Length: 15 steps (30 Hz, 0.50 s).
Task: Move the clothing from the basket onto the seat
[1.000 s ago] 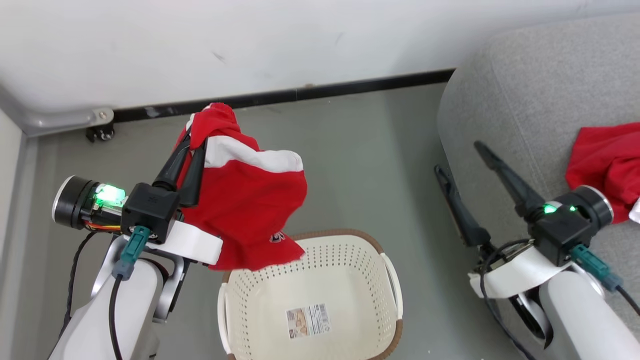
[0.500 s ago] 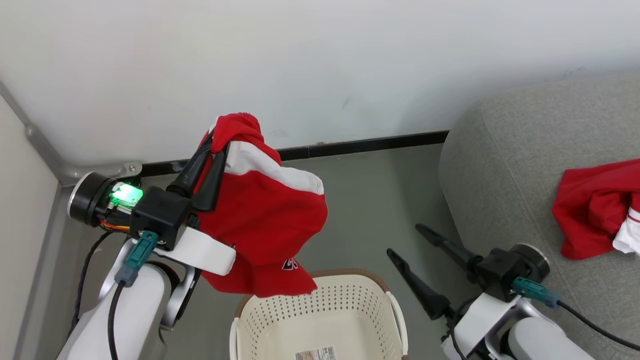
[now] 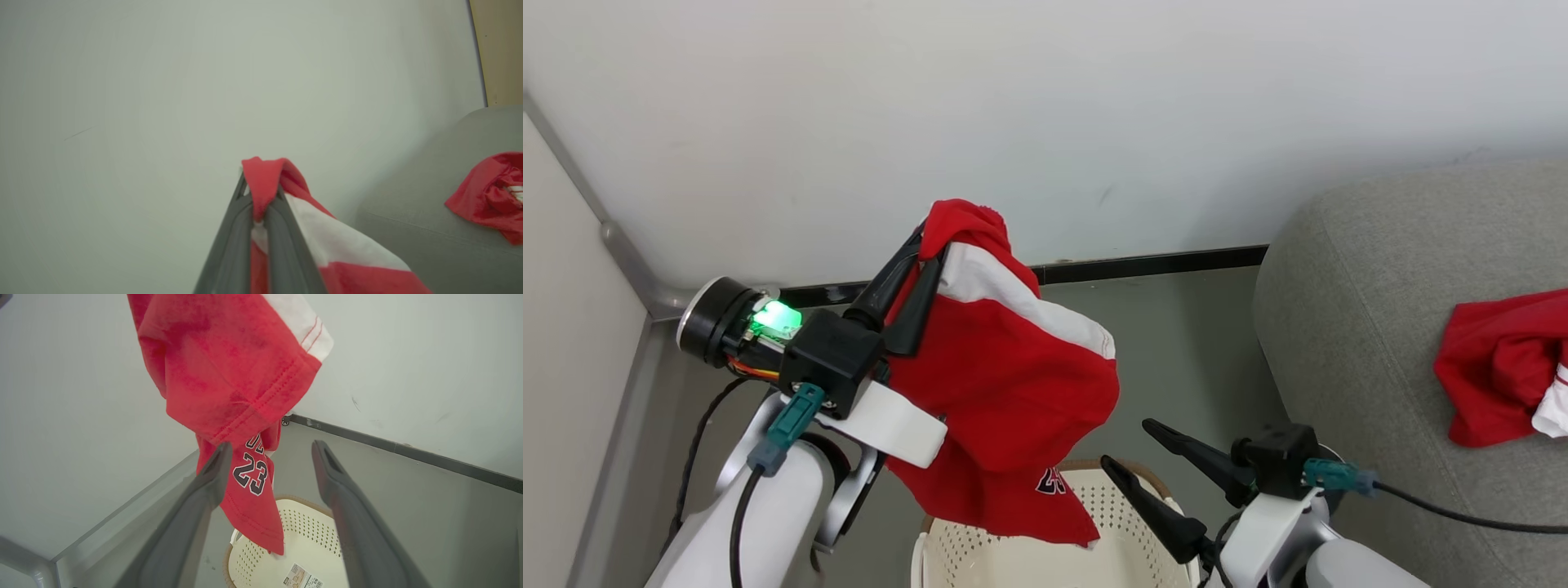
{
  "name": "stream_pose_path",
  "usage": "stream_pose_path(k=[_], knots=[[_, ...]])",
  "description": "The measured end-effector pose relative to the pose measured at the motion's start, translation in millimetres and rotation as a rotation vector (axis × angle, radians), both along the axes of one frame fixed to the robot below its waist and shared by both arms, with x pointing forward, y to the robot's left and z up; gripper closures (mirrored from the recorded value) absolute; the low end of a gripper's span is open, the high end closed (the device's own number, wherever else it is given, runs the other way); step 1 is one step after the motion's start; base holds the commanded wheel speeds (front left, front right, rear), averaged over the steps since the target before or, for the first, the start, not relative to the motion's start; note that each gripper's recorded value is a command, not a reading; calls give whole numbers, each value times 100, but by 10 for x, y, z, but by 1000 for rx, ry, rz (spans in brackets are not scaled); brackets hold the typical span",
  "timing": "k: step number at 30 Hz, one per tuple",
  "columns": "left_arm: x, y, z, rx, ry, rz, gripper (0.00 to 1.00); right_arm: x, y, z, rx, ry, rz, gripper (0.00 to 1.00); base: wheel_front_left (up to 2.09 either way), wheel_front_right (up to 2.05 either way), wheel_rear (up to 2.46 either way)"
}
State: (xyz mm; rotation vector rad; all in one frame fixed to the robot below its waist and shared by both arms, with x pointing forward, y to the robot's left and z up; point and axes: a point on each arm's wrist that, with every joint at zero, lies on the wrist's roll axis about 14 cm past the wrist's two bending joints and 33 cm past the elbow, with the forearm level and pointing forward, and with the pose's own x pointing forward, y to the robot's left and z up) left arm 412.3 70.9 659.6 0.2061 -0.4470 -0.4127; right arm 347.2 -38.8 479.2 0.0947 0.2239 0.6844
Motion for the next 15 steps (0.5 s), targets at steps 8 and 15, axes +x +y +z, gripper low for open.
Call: stream_pose_path(k=[8, 15], knots=[[-117, -127, 66, -3, -2, -40, 100, 52, 181, 72, 42, 33, 47, 0, 0, 0, 0], [-170, -210, 50, -11, 23, -62, 100, 130, 314, 143, 35, 25, 93, 0, 0, 0, 0]])
